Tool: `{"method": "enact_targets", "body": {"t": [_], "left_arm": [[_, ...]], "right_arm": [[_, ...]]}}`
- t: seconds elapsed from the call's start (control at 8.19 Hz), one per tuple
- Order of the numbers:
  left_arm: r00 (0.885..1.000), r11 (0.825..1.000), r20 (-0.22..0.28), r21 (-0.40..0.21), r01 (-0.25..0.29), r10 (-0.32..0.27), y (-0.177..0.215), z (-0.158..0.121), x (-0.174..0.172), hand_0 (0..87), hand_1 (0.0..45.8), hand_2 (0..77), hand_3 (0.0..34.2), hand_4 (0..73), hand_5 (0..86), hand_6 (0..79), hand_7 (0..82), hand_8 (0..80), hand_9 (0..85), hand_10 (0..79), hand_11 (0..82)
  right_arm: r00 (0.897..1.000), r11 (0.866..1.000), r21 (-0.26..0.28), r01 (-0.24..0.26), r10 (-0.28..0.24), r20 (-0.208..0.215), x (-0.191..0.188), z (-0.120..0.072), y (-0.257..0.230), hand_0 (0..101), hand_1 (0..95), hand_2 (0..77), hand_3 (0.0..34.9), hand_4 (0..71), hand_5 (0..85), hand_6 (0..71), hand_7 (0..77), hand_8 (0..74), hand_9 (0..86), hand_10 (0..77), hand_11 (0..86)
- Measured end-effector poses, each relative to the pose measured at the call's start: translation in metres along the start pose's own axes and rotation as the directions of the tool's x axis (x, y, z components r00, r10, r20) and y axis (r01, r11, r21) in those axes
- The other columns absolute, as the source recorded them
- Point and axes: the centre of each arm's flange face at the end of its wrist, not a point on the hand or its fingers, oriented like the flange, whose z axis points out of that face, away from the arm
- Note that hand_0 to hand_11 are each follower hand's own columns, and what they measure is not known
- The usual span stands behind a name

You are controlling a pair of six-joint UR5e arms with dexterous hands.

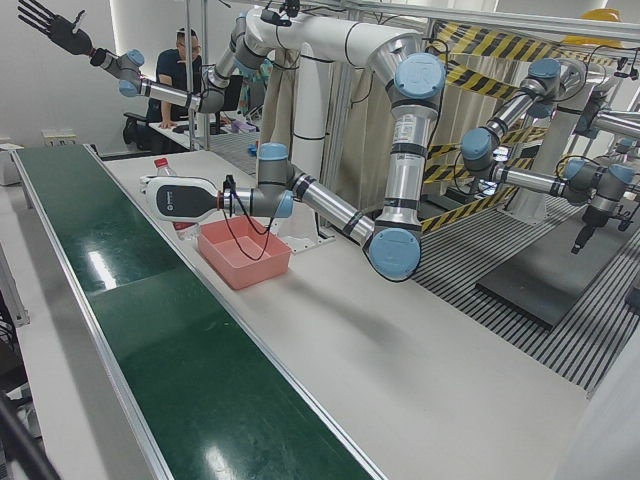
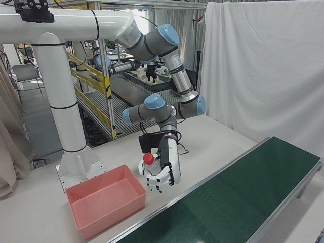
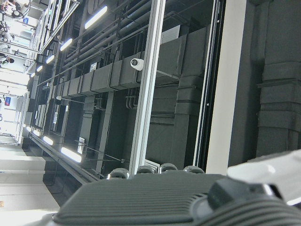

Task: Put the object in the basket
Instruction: 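Lift the bottle off the conveyor with the left hand toward the basket, then lower the bottle into the pink basket and open the left hand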

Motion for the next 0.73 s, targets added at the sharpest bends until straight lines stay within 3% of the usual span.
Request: {"method": "enact_targets", "body": {"t": [0.37, 0.49, 0.73], "left_arm": [[0.997, 0.998, 0.047, -0.030, 0.062, -0.061, 0.050, -0.031, -0.036, 80.0, 18.0, 46.9, 0.0, 45.8, 61.6, 60.0, 57.8, 68.7, 54.5, 60.0, 54.5], [0.995, 0.997, 0.058, -0.026, 0.079, -0.078, 0.064, -0.041, -0.058, 80.0, 18.5, 31.6, 0.0, 45.8, 61.6, 60.0, 57.8, 68.7, 54.5, 60.0, 54.5], [0.995, 0.996, 0.050, -0.023, 0.091, -0.090, 0.083, -0.057, -0.075, 79.9, 18.5, 31.6, 0.0, 45.8, 61.6, 60.5, 57.8, 68.7, 54.5, 60.0, 54.5]], "right_arm": [[1.000, 1.000, 0.000, 0.000, 0.000, 0.000, 0.000, 0.000, 0.000, 0, 0.0, 0.5, 0.1, 0.5, 0.0, 0.0, 0.5, 0.0, 0.0, 0.0, 0.0], [1.000, 1.000, 0.000, 0.000, 0.000, 0.000, 0.000, 0.000, 0.000, 0, 0.0, 0.5, 0.1, 0.5, 0.0, 0.0, 0.5, 0.0, 0.0, 0.0, 0.0], [1.000, 1.000, 0.000, 0.000, 0.000, 0.000, 0.000, 0.000, 0.000, 0, 0.0, 1.1, 0.2, 0.5, 0.0, 0.0, 0.5, 0.0, 0.0, 0.0, 0.0]]}}
